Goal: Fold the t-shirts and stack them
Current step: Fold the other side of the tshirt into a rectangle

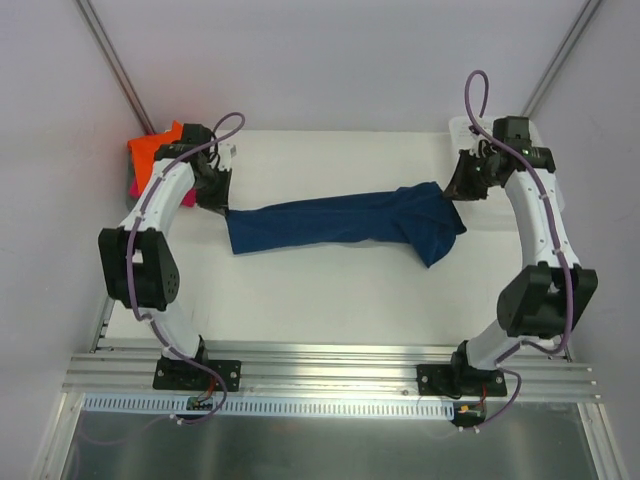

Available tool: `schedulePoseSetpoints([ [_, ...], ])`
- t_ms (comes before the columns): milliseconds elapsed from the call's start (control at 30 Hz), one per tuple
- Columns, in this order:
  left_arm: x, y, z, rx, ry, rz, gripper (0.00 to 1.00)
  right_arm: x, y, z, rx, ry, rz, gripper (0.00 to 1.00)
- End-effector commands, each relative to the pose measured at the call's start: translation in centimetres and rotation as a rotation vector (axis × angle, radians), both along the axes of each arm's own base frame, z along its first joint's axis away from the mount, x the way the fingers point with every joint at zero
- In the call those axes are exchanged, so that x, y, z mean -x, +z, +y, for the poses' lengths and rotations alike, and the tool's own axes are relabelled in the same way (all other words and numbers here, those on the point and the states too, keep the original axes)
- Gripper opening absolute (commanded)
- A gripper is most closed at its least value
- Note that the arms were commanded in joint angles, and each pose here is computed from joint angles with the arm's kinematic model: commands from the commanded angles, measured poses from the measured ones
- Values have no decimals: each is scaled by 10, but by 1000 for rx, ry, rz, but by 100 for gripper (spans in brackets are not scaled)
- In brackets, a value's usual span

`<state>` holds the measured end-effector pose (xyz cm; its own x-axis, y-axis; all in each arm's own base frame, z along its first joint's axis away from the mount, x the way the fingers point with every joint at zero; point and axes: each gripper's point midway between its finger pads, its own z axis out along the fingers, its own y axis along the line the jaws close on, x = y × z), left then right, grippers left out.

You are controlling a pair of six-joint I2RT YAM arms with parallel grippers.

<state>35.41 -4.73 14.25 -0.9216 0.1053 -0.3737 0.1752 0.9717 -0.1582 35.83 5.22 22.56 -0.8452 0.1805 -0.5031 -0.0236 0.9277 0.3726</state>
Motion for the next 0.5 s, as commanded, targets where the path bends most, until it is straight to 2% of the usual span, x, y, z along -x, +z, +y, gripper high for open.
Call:
schedulePoseSetpoints([
  [0,-38,3,9,-43,-10,-40,0,-34,2,-8,30,22,-36,0],
  [33,-46,-12,9,-43,-12,-3,0,-40,-4,-9,38,23,-24,1],
  [167,-77,-29,4,-41,-29,7,0,-66,-40,-9,68,52,40,0],
  [333,-76,-69,-2,-56,-46,103,0,-77,-87,13,94,126,137,0],
  [467,-65,-84,-8,-54,-55,155,0,-77,-102,35,98,178,163,0],
])
